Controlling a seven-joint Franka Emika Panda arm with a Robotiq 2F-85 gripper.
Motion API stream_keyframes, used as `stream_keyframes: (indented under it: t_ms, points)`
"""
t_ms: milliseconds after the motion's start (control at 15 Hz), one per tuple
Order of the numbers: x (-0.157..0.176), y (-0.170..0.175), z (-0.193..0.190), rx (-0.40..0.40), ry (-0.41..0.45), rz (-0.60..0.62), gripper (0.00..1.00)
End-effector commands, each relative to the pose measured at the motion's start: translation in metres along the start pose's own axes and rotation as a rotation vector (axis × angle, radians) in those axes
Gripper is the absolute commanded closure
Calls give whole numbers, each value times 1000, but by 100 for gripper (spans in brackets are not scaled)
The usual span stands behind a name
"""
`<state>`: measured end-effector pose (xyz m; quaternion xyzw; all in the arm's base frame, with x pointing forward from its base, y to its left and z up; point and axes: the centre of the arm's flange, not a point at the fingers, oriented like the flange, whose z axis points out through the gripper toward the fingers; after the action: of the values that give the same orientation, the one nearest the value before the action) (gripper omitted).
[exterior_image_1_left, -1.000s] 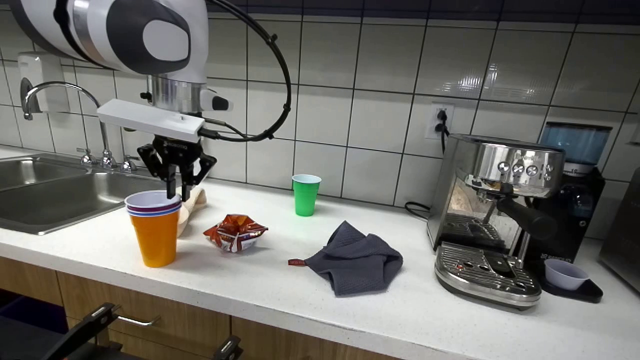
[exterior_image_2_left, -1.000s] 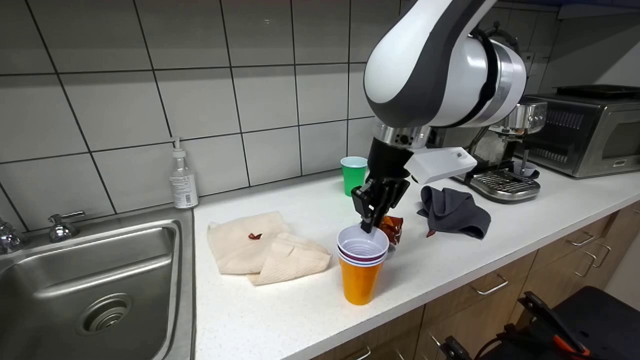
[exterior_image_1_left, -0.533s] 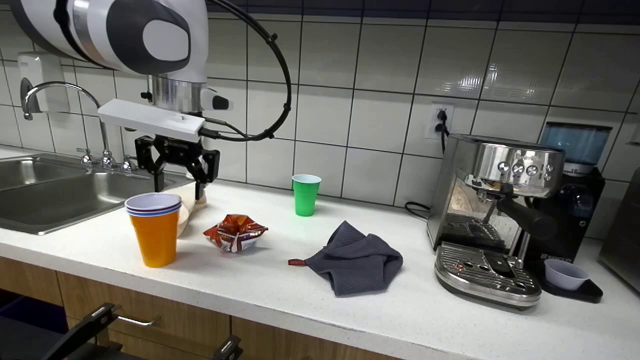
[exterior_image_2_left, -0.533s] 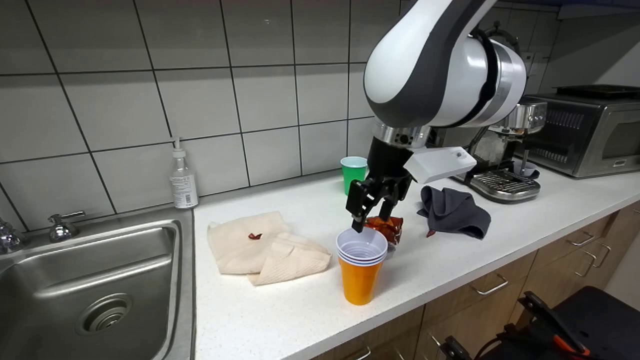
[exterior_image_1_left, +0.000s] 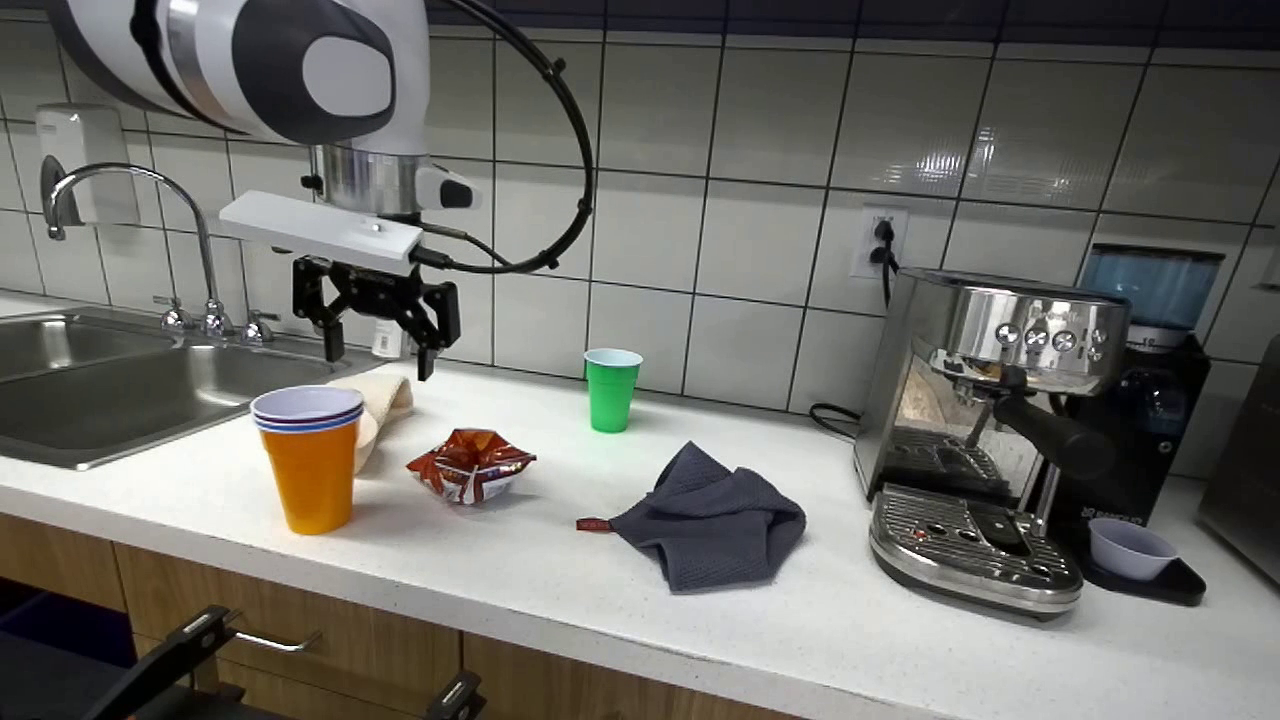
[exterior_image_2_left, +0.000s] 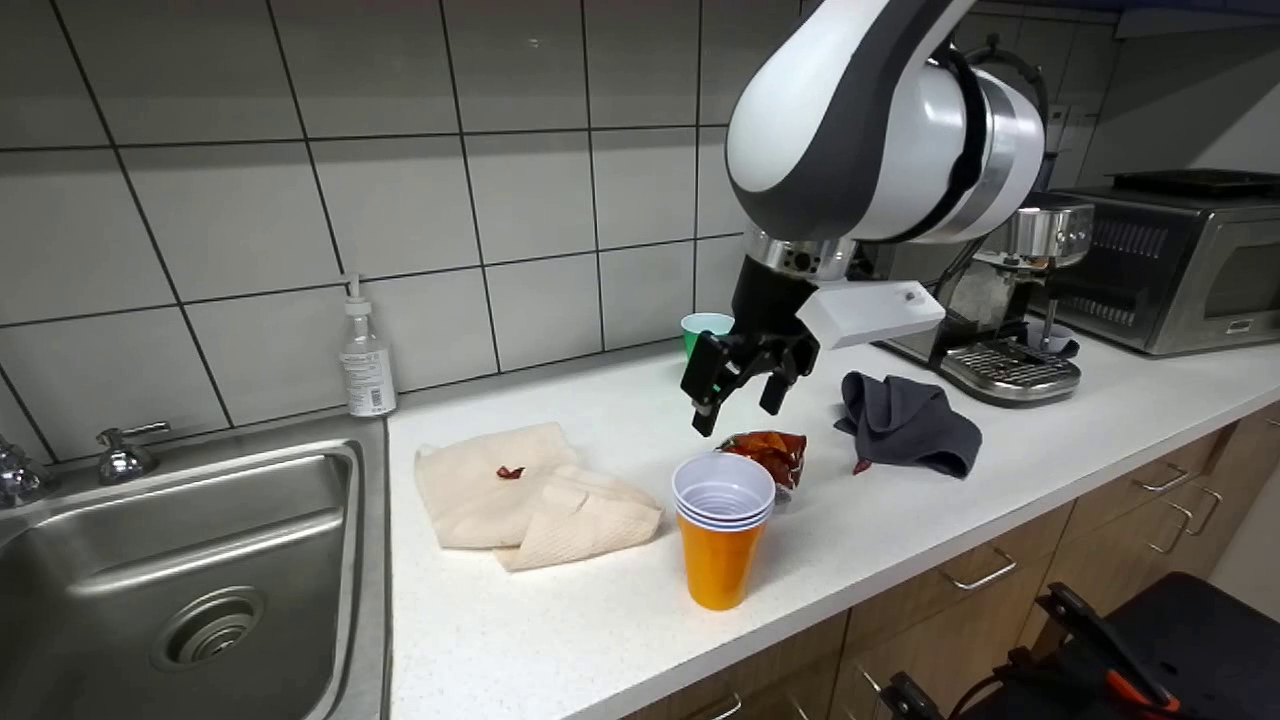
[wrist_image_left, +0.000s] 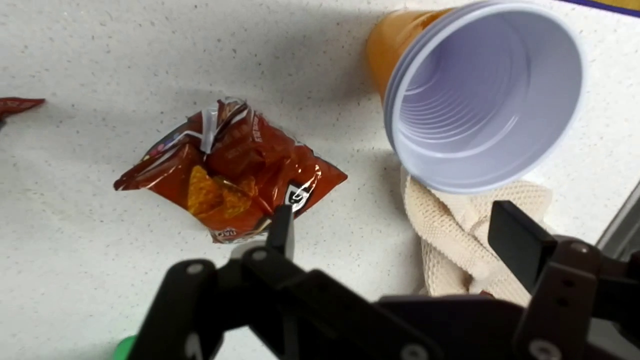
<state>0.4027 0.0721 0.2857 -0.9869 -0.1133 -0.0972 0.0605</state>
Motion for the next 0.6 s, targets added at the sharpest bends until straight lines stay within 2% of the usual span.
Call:
stream_keyframes:
  t_ms: [0, 533]
  points:
    - [21, 13, -1, -31, 38, 61, 0]
    - [56, 44, 7, -114, 102, 167, 0]
